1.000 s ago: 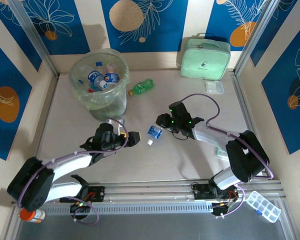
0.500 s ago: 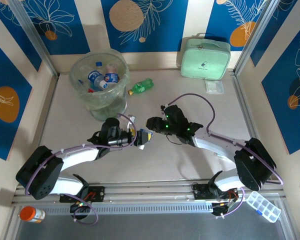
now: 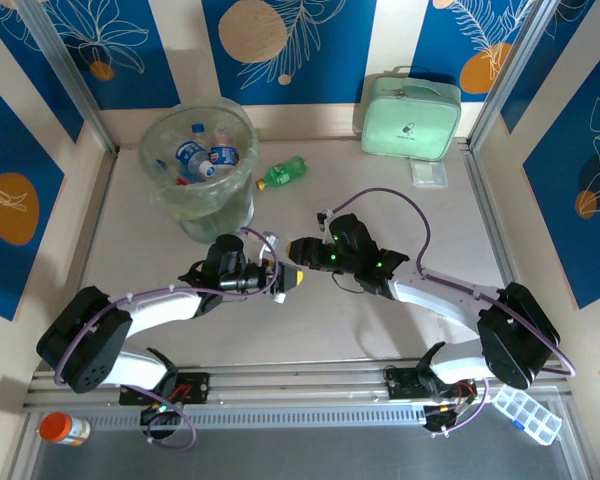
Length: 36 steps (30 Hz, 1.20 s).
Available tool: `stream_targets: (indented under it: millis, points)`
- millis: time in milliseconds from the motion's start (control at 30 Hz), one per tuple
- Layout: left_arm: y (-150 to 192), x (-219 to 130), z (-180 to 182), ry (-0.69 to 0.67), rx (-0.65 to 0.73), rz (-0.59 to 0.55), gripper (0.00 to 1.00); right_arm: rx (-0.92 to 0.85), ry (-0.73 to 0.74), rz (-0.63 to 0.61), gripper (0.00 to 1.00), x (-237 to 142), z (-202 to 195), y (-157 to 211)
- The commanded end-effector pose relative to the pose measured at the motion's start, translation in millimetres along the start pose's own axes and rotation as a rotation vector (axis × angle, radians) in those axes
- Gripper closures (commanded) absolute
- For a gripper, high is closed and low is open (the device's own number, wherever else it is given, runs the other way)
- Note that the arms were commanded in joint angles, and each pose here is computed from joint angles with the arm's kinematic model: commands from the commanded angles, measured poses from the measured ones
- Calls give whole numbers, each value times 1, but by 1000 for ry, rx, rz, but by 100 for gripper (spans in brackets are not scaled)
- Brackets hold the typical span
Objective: Put the plastic bottles in the bin
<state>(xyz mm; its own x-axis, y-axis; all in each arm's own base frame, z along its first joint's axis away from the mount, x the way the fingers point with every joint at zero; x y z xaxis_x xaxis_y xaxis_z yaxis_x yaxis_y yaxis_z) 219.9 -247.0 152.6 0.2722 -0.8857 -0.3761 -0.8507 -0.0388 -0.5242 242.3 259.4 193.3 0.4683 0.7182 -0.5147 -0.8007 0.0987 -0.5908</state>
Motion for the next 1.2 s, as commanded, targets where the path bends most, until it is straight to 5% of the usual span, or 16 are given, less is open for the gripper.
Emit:
stream_targets:
  millis: [0,267,467,1167]
  points:
    - [-5,2,-12,53,48,-4,36,-25,-43,-19,54,-5,10,-2]
    - [-5,1,-14,55,58,-9,45,-24,-40,-21,53,-5,9,0]
    - [-6,-1,-14,46,67,-18,46,-34,-22,-28,36,-5,8,0]
    - [-7,-12,-21,20,118,-55,48,-91,57,-78,4,-12,5,-3]
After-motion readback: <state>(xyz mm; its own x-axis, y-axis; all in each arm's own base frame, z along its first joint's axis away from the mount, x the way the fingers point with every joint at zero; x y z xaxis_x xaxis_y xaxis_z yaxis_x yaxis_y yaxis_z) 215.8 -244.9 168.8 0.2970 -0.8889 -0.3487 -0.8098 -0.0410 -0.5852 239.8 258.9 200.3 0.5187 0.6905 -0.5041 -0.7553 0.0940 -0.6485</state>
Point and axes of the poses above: each hand's point on the last joint's axis, 136 mm out from that joint toward the fingers, its own x axis out along the fingers, its own z axis along the line the jaws close on, y = z × x, the point moved 6 cm from there along -x, back along the fingers, and after that the axes turned 8 degrees about -x, right-handed, at the moved point
